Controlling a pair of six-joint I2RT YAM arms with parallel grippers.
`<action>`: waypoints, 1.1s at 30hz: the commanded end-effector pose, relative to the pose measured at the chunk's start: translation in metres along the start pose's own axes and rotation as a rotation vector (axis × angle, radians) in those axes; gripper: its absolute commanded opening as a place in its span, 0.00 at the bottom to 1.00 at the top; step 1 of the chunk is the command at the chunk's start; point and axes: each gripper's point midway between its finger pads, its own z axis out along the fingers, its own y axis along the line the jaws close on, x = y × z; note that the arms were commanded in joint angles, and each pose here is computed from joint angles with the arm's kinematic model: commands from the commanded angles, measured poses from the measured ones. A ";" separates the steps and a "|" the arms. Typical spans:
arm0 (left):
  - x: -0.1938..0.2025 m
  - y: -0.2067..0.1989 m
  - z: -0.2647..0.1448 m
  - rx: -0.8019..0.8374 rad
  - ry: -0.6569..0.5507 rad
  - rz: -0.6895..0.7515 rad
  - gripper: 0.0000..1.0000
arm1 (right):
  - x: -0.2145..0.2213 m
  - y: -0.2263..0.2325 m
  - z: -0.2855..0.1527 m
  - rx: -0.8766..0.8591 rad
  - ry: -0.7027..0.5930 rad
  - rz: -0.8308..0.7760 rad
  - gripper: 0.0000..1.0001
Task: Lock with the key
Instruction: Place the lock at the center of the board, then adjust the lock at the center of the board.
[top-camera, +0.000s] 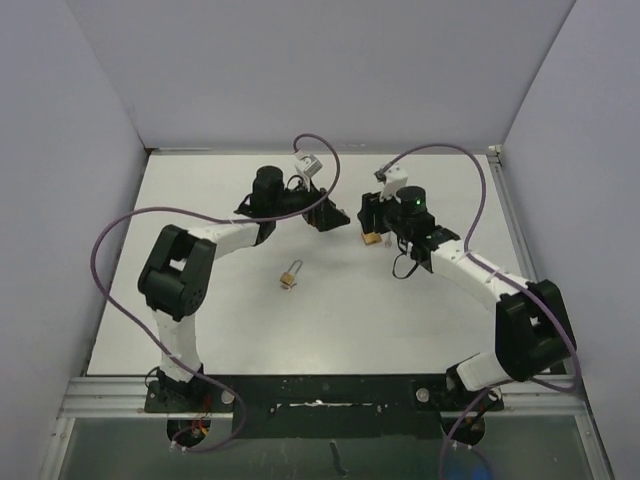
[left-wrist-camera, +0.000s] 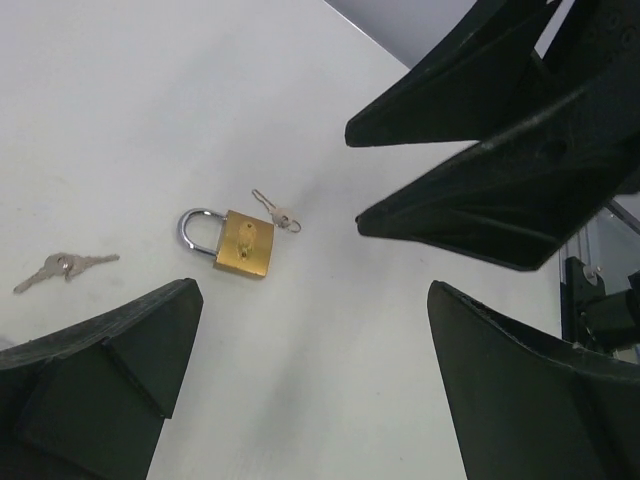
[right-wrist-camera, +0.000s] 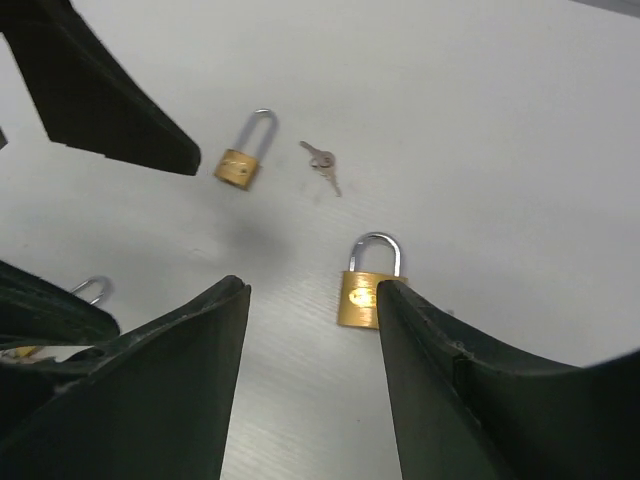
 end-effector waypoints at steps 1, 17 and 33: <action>-0.040 -0.012 -0.048 -0.141 -0.119 0.106 0.98 | -0.028 0.040 -0.019 -0.012 -0.061 -0.156 0.55; 0.075 0.038 -0.177 -0.666 0.069 -0.079 0.98 | 0.055 0.143 -0.022 -0.039 0.113 -0.243 0.72; 0.141 -0.004 -0.163 -0.560 0.268 -0.103 0.68 | 0.071 0.126 -0.020 0.063 0.114 -0.110 0.73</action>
